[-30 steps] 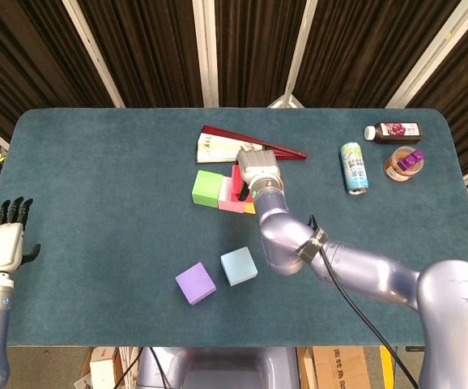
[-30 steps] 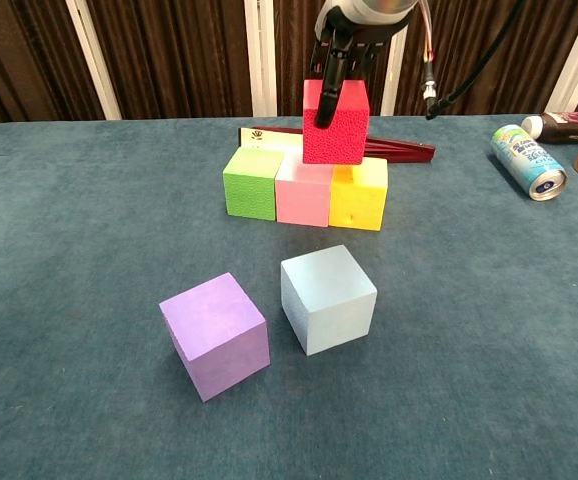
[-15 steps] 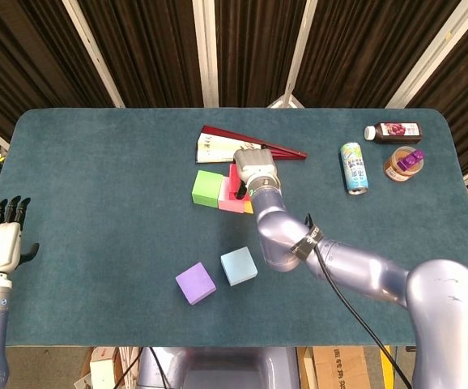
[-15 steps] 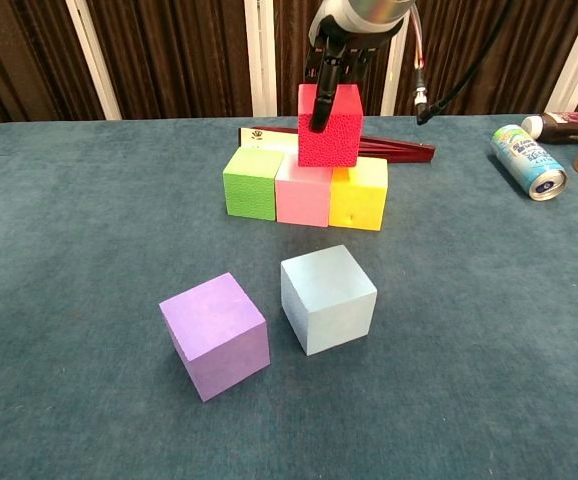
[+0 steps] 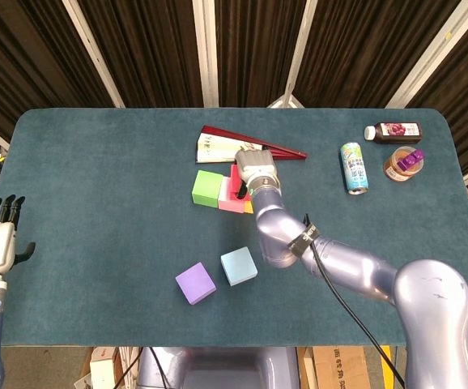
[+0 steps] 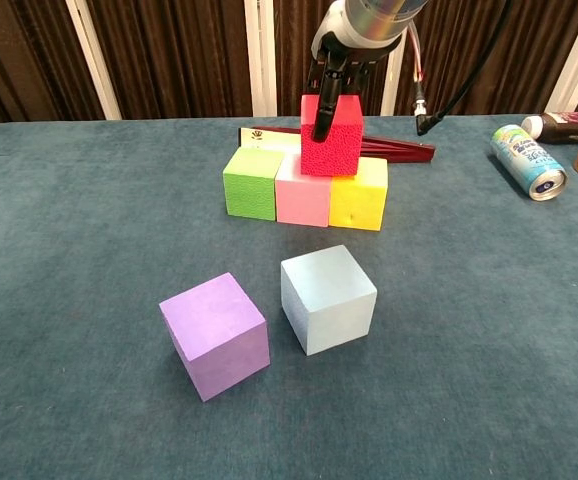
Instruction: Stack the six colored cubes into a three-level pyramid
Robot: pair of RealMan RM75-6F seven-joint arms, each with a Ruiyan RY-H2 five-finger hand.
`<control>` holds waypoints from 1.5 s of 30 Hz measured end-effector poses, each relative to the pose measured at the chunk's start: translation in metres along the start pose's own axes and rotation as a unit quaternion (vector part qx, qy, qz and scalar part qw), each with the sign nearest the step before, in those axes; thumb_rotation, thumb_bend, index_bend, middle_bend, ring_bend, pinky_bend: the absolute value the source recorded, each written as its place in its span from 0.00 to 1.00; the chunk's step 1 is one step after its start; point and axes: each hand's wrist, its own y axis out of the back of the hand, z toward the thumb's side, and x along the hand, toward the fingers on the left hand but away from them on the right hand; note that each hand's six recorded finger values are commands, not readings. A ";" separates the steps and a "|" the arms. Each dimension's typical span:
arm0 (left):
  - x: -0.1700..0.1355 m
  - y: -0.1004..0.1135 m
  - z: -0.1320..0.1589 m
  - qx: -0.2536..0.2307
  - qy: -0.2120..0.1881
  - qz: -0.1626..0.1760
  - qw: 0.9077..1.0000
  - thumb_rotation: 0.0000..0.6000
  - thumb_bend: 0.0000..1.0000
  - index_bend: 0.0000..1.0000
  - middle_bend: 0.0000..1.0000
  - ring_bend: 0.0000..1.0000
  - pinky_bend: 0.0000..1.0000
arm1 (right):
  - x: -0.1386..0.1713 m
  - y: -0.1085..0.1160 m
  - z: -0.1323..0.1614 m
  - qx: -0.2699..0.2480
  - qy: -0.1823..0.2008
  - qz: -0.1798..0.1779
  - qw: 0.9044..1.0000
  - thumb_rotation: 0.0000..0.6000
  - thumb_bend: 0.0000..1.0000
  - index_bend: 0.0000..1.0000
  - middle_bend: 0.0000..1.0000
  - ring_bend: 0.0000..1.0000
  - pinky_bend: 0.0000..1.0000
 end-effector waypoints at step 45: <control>0.001 -0.001 -0.002 -0.003 0.005 -0.003 1.000 1.00 0.36 0.08 0.03 0.00 0.00 | 0.003 -0.001 0.002 0.022 -0.033 0.001 0.999 1.00 0.34 0.37 0.34 0.21 0.00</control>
